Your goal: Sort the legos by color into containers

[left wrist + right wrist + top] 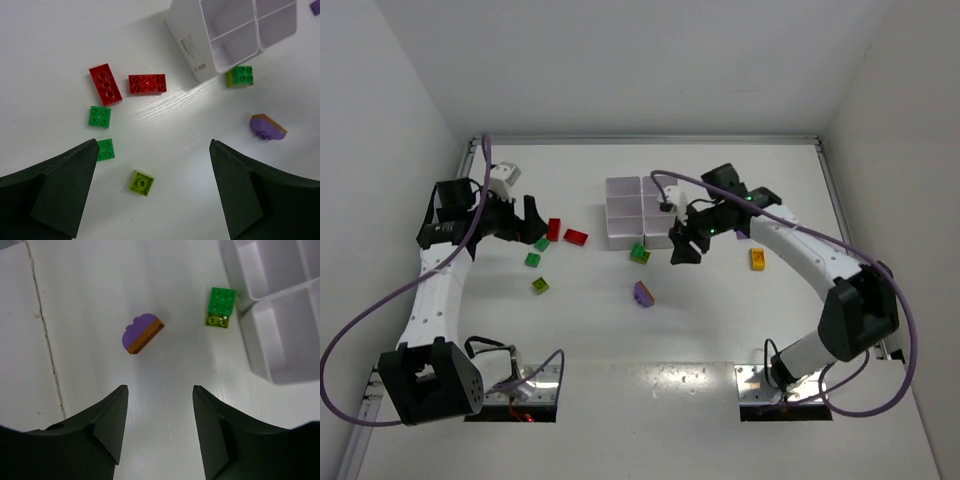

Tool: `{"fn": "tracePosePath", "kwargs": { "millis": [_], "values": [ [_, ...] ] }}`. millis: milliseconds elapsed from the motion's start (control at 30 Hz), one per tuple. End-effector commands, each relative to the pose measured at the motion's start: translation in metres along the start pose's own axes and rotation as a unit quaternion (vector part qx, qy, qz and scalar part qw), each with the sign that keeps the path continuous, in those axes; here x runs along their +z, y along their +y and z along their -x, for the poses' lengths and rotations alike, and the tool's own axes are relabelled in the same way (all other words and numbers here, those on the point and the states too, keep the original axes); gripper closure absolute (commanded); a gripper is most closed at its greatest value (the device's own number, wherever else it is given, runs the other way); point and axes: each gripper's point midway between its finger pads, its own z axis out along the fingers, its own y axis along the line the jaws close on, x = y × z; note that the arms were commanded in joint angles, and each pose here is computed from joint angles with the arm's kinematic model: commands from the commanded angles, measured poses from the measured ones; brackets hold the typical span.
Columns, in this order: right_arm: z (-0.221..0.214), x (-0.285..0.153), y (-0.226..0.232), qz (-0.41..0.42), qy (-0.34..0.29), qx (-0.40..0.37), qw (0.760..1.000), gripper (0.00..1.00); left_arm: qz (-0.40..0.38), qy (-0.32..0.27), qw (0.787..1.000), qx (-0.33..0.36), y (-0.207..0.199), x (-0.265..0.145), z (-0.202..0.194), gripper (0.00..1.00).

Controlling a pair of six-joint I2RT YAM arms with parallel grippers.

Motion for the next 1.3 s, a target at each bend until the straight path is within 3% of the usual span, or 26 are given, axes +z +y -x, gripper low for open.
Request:
{"fn": "tracePosePath", "kwargs": {
  "millis": [0,133,267,533,1267],
  "values": [
    [0.009,0.035,0.005,0.009,-0.007,-0.020,1.000,0.45,0.002,-0.035,0.997,-0.073,-0.003,-0.010,0.021,0.00],
    [0.008,0.066,-0.003,-0.005,0.013,0.002,1.000,0.45,0.012,-0.055,0.995,-0.078,-0.003,-0.021,0.031,0.00],
    [0.005,0.086,-0.018,-0.021,0.022,0.013,0.999,0.46,-0.032,-0.059,0.997,-0.033,-0.019,-0.026,0.032,0.00],
    [-0.005,0.117,-0.033,-0.056,0.041,0.024,0.997,0.48,-0.007,-0.062,0.997,-0.033,-0.016,-0.031,0.029,0.00],
    [-0.009,0.157,-0.058,-0.127,0.056,0.025,0.990,0.48,0.005,-0.050,0.998,-0.033,-0.007,-0.026,0.023,0.00]
  ]
}}
